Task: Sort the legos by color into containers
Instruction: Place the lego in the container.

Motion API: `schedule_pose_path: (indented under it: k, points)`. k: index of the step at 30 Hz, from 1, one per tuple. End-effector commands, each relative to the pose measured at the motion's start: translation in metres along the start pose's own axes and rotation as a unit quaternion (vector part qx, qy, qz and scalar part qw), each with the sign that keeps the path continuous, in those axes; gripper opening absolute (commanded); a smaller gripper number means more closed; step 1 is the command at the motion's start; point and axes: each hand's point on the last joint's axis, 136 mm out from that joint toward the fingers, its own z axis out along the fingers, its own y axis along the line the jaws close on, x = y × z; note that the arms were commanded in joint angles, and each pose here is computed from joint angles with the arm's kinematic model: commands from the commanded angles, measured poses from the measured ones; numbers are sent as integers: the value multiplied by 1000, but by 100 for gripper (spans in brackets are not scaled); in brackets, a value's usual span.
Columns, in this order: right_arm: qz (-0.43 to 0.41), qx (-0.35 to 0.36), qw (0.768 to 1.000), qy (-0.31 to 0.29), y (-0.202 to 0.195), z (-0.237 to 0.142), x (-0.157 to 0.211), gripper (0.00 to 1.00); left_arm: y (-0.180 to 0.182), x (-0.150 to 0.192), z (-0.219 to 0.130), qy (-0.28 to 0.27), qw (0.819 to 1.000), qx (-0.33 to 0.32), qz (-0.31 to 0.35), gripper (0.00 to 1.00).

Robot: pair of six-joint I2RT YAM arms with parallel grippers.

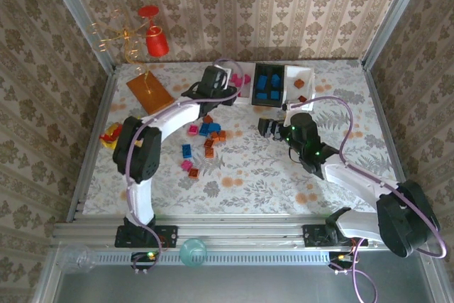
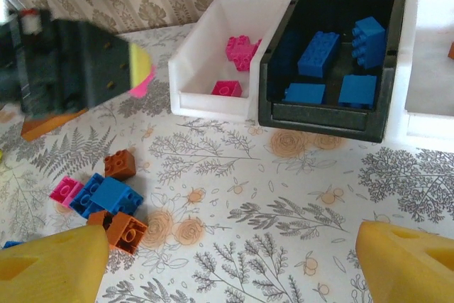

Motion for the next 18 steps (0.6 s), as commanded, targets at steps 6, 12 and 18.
schedule_pose_path:
  k: [6,12,18]
  points:
    - [1,19,1000,-3,-6,-14,-3,92,5,-38,57,-19,998,-30,51,35]
    - [5,25,1000,-3,-11,-19,2,92,7,-60,71,-27,995,-50,76,43]
    - [8,26,1000,-5,-13,-23,3,92,1,-77,43,-40,995,-46,80,59]
